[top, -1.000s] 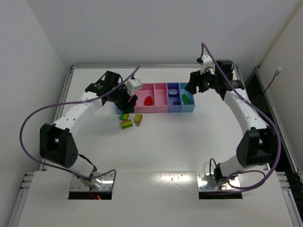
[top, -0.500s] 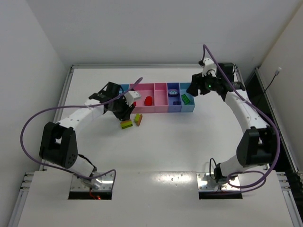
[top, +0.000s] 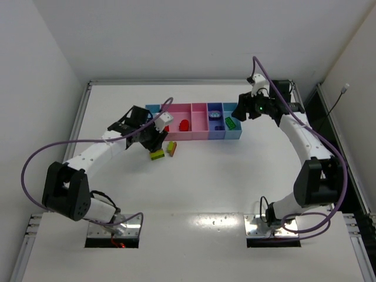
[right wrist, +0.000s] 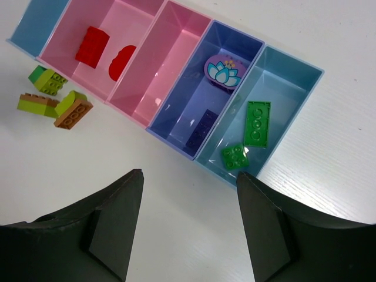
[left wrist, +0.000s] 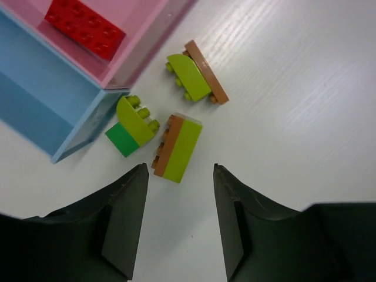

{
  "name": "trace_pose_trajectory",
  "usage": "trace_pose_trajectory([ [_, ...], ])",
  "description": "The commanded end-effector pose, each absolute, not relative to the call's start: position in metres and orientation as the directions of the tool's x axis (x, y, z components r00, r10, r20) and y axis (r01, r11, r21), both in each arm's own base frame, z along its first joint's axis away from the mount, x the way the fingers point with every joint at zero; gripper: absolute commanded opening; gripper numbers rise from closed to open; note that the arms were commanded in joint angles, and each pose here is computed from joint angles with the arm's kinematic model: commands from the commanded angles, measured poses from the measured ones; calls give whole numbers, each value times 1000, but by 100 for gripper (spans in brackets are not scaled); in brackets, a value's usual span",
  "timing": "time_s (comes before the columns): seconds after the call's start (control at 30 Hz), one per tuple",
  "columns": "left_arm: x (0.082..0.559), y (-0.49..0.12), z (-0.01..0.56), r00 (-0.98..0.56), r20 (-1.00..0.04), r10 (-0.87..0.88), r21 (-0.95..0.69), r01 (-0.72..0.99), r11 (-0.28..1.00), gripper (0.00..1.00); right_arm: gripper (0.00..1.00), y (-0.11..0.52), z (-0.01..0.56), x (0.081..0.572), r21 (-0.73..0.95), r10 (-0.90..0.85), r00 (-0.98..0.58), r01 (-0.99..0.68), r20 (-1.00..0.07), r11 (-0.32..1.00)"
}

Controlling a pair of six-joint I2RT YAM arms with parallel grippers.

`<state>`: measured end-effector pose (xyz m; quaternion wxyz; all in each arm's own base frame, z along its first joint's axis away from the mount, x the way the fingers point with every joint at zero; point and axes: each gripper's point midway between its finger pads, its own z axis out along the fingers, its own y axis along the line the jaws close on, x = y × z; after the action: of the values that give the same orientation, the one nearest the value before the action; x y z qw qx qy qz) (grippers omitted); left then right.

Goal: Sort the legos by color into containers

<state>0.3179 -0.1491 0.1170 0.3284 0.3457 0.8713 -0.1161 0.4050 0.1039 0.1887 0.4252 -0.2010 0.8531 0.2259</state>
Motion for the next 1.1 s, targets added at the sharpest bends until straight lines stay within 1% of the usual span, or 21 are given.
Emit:
trace_pose_trajectory([
  [0.0, 309, -158, 125, -324, -650, 687, 125, 847, 517, 55, 67, 105, 206, 405, 185, -155, -499, -566, -853, 804],
  [0.03, 310, -156, 123, -299, -642, 706, 117, 871, 476, 55, 67, 105, 206, 405, 185, -155, -499, -566, -853, 804],
  [0.07, 300, -150, 117, -297, -603, 741, 80, 901, 426, 56, 67, 105, 206, 405, 185, -155, -499, -566, -853, 804],
  [0.1, 303, -147, 107, -262, -574, 776, 79, 925, 371, 56, 67, 105, 206, 405, 185, -155, -499, -566, -853, 804],
  [0.13, 310, -148, 114, -233, -587, 775, 78, 937, 340, 56, 67, 105, 206, 405, 185, -155, -499, -566, -853, 804],
  [0.17, 303, -139, 109, -246, -558, 792, 31, 948, 316, 56, 67, 105, 206, 405, 185, -155, -499, -566, -853, 804],
  [0.2, 310, -138, 107, -170, -536, 827, 52, 971, 233, 56, 67, 105, 206, 405, 185, -155, -499, -566, -853, 804],
  [0.27, 301, -136, 102, -144, -507, 850, 6, 985, 170, 56, 67, 105, 202, 403, 191, -155, -508, -564, -847, 804],
  [0.3, 302, -137, 103, -99, -507, 856, 8, 993, 119, 56, 67, 105, 202, 403, 191, -155, -508, -564, -847, 804],
  [0.37, 302, -152, 106, -60, -543, 837, -16, 998, 62, 56, 67, 106, 198, 401, 201, -155, -516, -567, -843, 799],
  [0.53, 312, -172, 100, 53, -554, 831, 73, 997, -15, 56, 67, 103, 196, 404, 201, -150, -517, -560, -843, 804],
  [0.7, 324, -186, 96, 100, -573, 813, 124, 992, -35, 59, 69, 102, 194, 402, 206, -150, -525, -558, -838, 804],
  [0.77, 327, -189, 91, 124, -567, 815, 141, 989, -52, 62, 69, 102, 194, 402, 206, -150, -525, -558, -838, 804],
  [0.8, 333, -194, 93, 159, -562, 812, 180, 981, -67, 62, 69, 102, 194, 402, 206, -150, -525, -558, -838, 804],
  [0.87, 335, -199, 88, 203, -557, 805, 207, 973, -103, 62, 69, 102, 194, 402, 206, -150, -525, -558, -838, 804],
  [1.07, 341, -204, 74, 295, -531, 794, 233, 952, -198, 64, 69, 99, 187, 402, 216, -145, -542, -547, -828, 809],
])
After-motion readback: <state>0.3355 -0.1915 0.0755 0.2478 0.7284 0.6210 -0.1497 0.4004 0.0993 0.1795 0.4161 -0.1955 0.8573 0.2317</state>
